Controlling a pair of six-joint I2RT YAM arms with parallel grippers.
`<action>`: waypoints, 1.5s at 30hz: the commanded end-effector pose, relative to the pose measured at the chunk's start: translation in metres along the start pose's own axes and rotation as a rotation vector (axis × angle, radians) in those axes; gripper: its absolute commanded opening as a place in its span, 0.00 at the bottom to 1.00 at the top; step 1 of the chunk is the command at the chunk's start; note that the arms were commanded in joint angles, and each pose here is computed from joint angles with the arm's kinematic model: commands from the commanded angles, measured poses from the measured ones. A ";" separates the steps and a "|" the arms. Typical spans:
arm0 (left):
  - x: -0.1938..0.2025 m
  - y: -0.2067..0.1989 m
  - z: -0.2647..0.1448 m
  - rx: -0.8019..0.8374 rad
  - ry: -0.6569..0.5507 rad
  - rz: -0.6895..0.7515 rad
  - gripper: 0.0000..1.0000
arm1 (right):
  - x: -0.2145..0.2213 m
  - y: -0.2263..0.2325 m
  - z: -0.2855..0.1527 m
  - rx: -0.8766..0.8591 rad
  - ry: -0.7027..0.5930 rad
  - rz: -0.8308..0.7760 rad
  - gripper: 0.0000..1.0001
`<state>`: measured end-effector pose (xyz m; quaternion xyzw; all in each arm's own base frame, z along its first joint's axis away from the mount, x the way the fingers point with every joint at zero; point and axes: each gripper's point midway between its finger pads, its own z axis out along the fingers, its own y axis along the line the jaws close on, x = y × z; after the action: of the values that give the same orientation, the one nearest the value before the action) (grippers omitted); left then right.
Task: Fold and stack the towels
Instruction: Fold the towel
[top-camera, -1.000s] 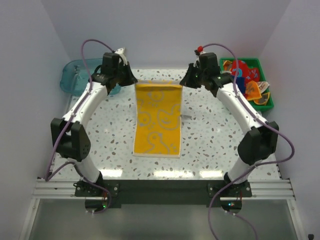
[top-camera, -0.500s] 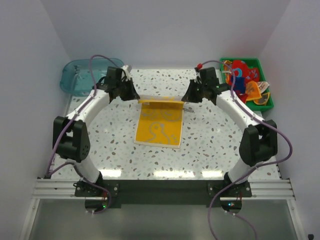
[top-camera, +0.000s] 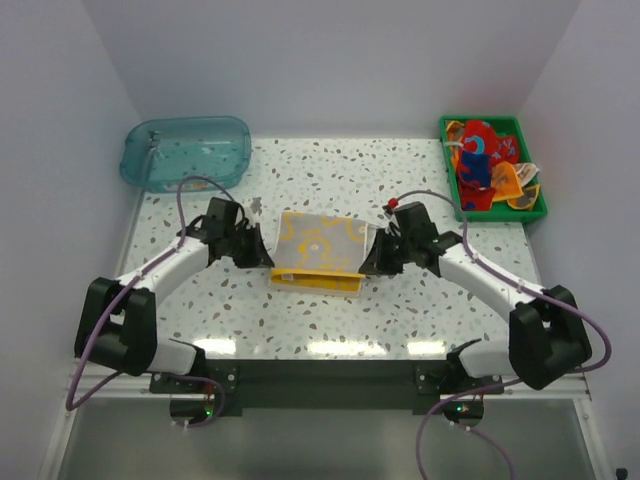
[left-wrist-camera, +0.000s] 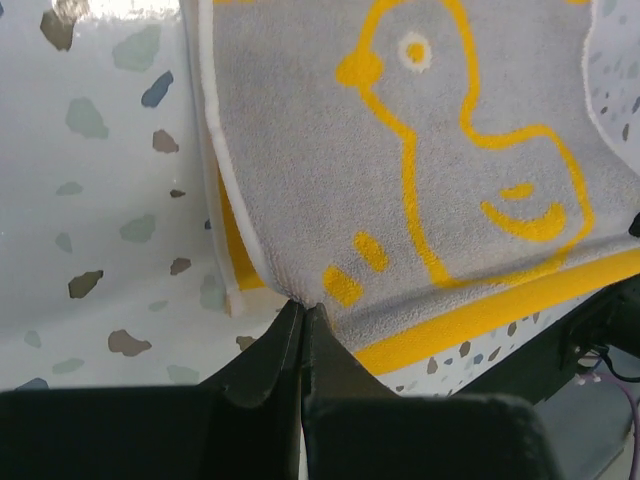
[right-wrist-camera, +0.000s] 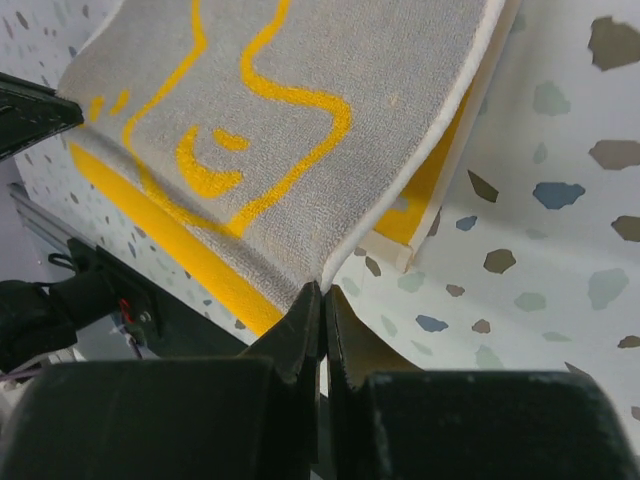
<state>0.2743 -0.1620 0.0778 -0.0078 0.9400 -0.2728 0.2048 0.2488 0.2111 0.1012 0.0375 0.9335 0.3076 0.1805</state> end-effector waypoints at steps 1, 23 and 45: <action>-0.005 0.029 0.004 -0.107 -0.061 0.038 0.00 | 0.011 -0.013 0.014 0.047 -0.030 0.000 0.00; -0.160 -0.026 -0.008 -0.104 -0.298 0.139 0.00 | -0.120 0.002 -0.012 0.212 -0.320 -0.125 0.00; -0.237 -0.048 0.006 -0.058 -0.313 0.151 0.00 | -0.189 0.016 -0.032 0.192 -0.386 -0.121 0.00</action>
<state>0.5070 -0.1955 0.1895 0.0139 0.8890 -0.2479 0.3847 0.4419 0.1848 0.1979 0.0492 0.8955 0.1975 0.3958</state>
